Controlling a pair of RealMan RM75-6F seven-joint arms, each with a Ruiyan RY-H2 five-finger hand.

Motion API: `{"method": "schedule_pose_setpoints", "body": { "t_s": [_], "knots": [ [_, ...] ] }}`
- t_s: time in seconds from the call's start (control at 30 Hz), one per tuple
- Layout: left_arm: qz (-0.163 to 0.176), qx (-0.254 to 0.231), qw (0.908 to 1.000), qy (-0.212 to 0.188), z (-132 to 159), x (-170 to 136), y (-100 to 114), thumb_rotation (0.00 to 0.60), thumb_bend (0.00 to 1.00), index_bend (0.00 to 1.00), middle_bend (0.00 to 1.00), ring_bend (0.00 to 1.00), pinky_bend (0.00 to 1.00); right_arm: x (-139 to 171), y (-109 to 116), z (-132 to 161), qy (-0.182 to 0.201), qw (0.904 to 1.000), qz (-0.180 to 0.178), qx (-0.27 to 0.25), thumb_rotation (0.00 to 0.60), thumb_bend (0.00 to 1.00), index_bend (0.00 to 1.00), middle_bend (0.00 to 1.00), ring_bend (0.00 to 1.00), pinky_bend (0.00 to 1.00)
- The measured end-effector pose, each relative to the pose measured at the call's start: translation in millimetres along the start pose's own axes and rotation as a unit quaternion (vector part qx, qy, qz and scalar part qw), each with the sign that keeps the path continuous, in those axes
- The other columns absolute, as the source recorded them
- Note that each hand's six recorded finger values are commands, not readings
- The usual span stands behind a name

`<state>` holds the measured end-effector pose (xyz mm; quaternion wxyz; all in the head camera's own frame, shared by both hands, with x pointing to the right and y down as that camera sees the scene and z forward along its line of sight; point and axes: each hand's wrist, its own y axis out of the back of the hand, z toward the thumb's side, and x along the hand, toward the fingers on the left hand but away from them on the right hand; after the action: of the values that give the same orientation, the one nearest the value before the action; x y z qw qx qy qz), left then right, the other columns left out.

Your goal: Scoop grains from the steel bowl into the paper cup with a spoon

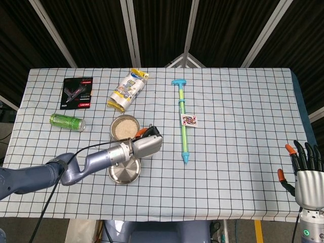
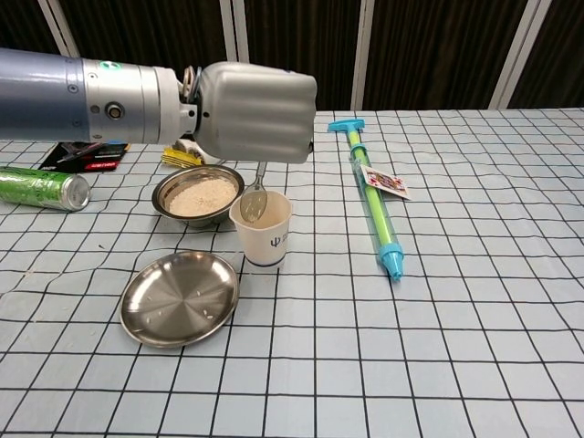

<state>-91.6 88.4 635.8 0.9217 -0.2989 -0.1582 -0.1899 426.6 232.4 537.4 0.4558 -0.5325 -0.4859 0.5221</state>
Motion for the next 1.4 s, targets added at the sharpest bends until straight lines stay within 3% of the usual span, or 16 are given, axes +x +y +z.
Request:
{"method": "schedule_pose_setpoints", "body": {
  "t_s": [0.23,0.47,0.63,0.9,1.17,1.4],
  "knots": [
    [-0.003,-0.001,0.9998,0.021,-14.4,2.5,-1.6,0.600,0.47,0.58,0.99,1.00,1.00,0.1,0.0,0.0,-0.001,1.0000,0.000,0.000,0.600,0.38,0.18,0.13,0.00,0.00],
    [-0.009,0.002,0.9999,0.004,-5.3,-3.9,-4.4,0.600,0.47,0.58,0.99,1.00,1.00,0.1,0.0,0.2,0.000,1.0000,0.000,0.000,0.600,0.38,0.18,0.13,0.00,0.00],
    [-0.017,-0.011,0.9995,0.023,-12.2,-4.8,-7.9,0.600,0.47,0.58,0.99,1.00,1.00,-0.1,-0.2,-0.1,0.000,1.0000,0.000,0.000,0.600,0.38,0.18,0.13,0.00,0.00],
    [-0.017,-0.002,0.9999,0.002,1.6,-11.2,-9.1,0.600,0.47,0.58,0.99,1.00,1.00,-0.1,-0.2,0.0,0.000,1.0000,0.001,0.000,0.600,0.38,0.18,0.13,0.00,0.00],
    [-0.039,-0.050,0.9965,0.054,-15.9,-14.9,-17.1,0.600,0.47,0.58,0.99,1.00,1.00,0.2,0.2,0.1,0.000,1.0000,-0.001,0.001,0.600,0.38,0.18,0.13,0.00,0.00],
    [-0.076,-0.129,0.9807,0.127,-30.7,-32.8,-29.4,0.600,0.46,0.58,0.99,1.00,1.00,0.0,-0.5,-0.2,-0.001,1.0000,0.002,0.000,0.600,0.38,0.18,0.13,0.00,0.00]
  ]
}}
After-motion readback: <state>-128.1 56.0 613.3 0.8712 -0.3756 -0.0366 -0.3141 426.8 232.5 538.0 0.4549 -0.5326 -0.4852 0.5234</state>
